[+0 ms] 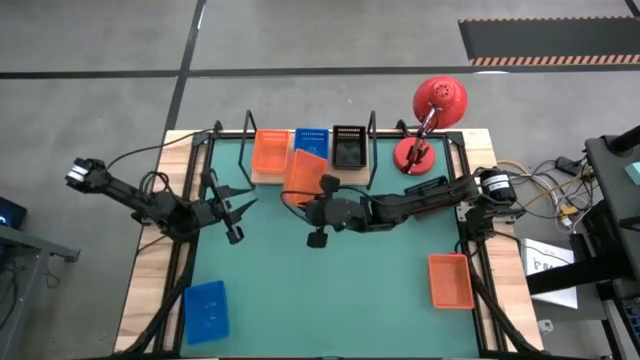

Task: Stack baskets on shelf by color
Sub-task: Stack the left orange basket on top of the orange basket on the shelf

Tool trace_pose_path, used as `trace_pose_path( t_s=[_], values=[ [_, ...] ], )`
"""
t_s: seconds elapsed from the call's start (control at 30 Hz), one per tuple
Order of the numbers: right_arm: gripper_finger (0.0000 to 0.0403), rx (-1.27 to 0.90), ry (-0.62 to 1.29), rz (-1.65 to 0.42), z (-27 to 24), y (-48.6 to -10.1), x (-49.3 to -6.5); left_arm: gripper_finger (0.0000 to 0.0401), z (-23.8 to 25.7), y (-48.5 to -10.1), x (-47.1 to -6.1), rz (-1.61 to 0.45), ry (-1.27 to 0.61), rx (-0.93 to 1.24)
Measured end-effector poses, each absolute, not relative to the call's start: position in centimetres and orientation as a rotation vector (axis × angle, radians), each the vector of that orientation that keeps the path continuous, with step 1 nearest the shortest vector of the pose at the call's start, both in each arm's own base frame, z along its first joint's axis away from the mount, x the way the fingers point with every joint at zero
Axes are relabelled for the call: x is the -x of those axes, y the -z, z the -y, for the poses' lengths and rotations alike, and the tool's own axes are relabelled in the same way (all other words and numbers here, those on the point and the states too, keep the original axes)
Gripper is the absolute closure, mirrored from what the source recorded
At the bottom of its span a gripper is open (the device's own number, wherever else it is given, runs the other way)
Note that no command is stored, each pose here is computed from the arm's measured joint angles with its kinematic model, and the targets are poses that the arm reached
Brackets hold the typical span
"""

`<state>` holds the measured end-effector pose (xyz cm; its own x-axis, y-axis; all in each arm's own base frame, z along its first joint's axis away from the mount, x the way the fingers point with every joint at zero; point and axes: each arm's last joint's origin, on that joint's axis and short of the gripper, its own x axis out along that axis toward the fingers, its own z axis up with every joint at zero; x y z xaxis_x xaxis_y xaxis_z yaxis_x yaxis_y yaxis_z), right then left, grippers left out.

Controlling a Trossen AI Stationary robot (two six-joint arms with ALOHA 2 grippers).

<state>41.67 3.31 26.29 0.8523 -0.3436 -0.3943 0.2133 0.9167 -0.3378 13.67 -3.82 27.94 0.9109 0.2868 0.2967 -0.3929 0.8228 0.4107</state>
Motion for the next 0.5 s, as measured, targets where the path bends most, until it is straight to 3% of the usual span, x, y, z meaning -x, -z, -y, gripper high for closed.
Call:
trace_pose_path(
  t_s=[0.13, 0.3, 0.5],
  values=[
    [0.0394, 0.242, 0.2, -0.397, -1.4, -27.2, -42.9, 0.0306, 3.9, -27.8, -13.8, 0.219, -0.362, -0.49],
    [0.0394, 0.27, 0.218, -0.358, 1.0, -28.2, -45.0, 0.0306, 3.8, -27.9, -13.7, 0.226, -0.365, -0.487],
    [0.0394, 0.276, 0.28, -0.395, 3.9, -26.4, -47.5, 0.0306, 3.8, -28.0, -13.6, 0.231, -0.366, -0.483]
  ],
)
